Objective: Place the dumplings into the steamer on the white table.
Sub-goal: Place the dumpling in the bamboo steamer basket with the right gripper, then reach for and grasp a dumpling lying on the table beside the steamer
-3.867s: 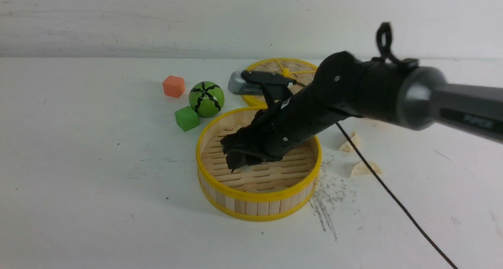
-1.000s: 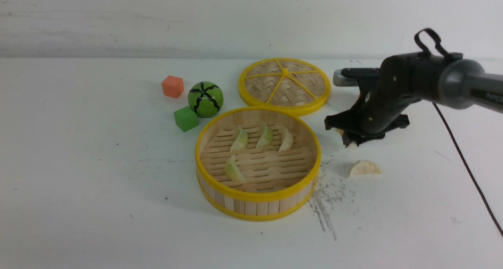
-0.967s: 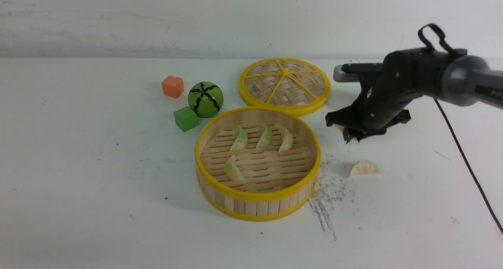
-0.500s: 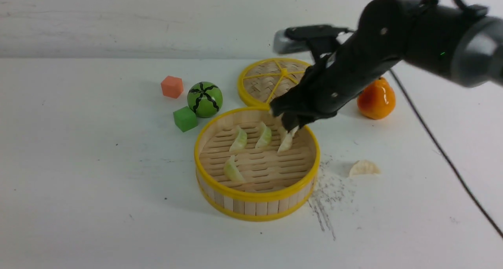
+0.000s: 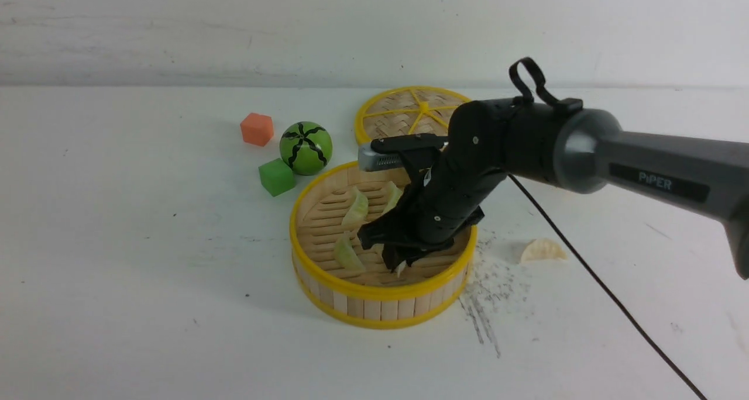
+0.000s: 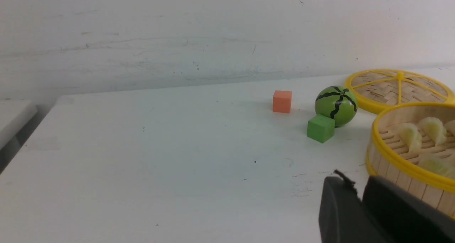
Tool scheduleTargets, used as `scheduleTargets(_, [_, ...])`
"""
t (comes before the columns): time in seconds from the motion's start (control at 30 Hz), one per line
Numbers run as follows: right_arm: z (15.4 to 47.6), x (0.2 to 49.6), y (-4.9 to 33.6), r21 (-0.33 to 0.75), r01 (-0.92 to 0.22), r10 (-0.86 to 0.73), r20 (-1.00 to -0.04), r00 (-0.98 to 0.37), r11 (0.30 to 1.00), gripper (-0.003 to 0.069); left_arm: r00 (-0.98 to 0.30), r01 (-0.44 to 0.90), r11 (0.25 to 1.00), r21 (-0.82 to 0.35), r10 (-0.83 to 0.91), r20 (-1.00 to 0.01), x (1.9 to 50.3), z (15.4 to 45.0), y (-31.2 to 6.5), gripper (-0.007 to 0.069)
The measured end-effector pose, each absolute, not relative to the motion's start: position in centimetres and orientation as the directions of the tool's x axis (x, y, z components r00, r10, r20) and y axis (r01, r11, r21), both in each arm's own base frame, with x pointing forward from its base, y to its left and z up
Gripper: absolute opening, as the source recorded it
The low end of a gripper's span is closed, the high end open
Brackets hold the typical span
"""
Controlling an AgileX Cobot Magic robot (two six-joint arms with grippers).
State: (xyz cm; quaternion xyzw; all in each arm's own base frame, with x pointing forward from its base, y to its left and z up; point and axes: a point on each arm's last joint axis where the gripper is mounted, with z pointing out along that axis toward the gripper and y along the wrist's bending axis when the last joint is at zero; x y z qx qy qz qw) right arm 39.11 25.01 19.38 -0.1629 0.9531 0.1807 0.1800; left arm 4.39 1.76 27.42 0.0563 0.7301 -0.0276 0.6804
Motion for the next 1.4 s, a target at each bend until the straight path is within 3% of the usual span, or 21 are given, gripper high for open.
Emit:
scheduleTargets(0.2, [19.9, 38.9, 25.1, 0.312, -0.363, -0.226, -0.399, -0.889, 0.878, 0.0438, -0.068, 0.12, 0.992, 0.036, 0.045, -0.997, 4.4, 27.4, 1.8, 0.0093])
scheduleTargets(0.33, [23.4, 38.5, 24.2, 0.266, -0.41, -0.274, -0.427, -0.861, 0.873, 0.0531, -0.068, 0.12, 0.992, 0.036, 0.045, -0.997, 4.4, 27.4, 1.8, 0.0093])
scheduleTargets(0.43, [26.7, 38.2, 22.7, 0.173, -0.483, -0.354, -0.482, -0.802, 0.858, 0.055, -0.068, 0.12, 0.992, 0.036, 0.045, -0.997, 4.4, 27.4, 1.8, 0.0093])
scheduleTargets(0.5, [30.4, 37.8, 20.0, 0.005, -0.567, -0.482, -0.519, -0.706, 0.824, 0.055, -0.068, 0.12, 0.992, 0.036, 0.045, -0.997, 4.4, 27.4, 1.8, 0.0093])
scheduleTargets(0.53, [30.4, 37.8, 20.0, 0.005, -0.567, -0.482, -0.519, -0.706, 0.824, 0.0549, -0.068, 0.12, 0.992, 0.036, 0.045, -0.997, 4.4, 27.4, 1.8, 0.0093])
scheduleTargets(0.63, [31.9, 38.1, 16.3, -0.159, -0.605, -0.601, -0.458, -0.655, 0.78, 0.0529, -0.068, 0.12, 0.992, 0.037, 0.045, -0.997, 4.4, 27.4, 1.7, 0.0093])
scheduleTargets(0.7, [31.1, 38.8, 14.2, -0.165, -0.599, -0.608, -0.401, -0.685, 0.784, 0.0519, -0.07, 0.122, 0.992, 0.04, 0.049, -0.996, 4.5, 27.3, 1.7, 0.0093])
scheduleTargets(0.83, [26.9, 41.2, 11.0, -0.063, -0.56, -0.551, -0.301, -0.778, 0.826, 0.0508, -0.074, 0.127, 0.99, 0.059, 0.068, -0.995, 4.7, 26.8, 1.5, 0.0093])
scheduleTargets(0.97, [23.6, 42.6, 9.9, 0.02, -0.529, -0.505, -0.266, -0.821, 0.849, 0.0506, -0.068, 0.132, 0.989, 0.066, 0.076, -0.995, 4.7, 26.7, 1.5, 0.0093])
scheduleTargets(1.17, [21.2, 43.5, 10.4, 0.049, -0.599, -0.565, -0.279, -0.776, 0.799, 0.0496, -0.064, 0.133, 0.989, 0.07, 0.079, -0.995, 4.7, 26.8, 1.4, 0.0093])
scheduleTargets(1.4, [17.8, 44.3, 10.3, 0.057, -0.608, -0.584, -0.219, -0.782, 0.792, 0.0365, -0.064, 0.132, 0.989, 0.073, 0.082, -0.995, 4.7, 26.8, 1.4, 0.0093])
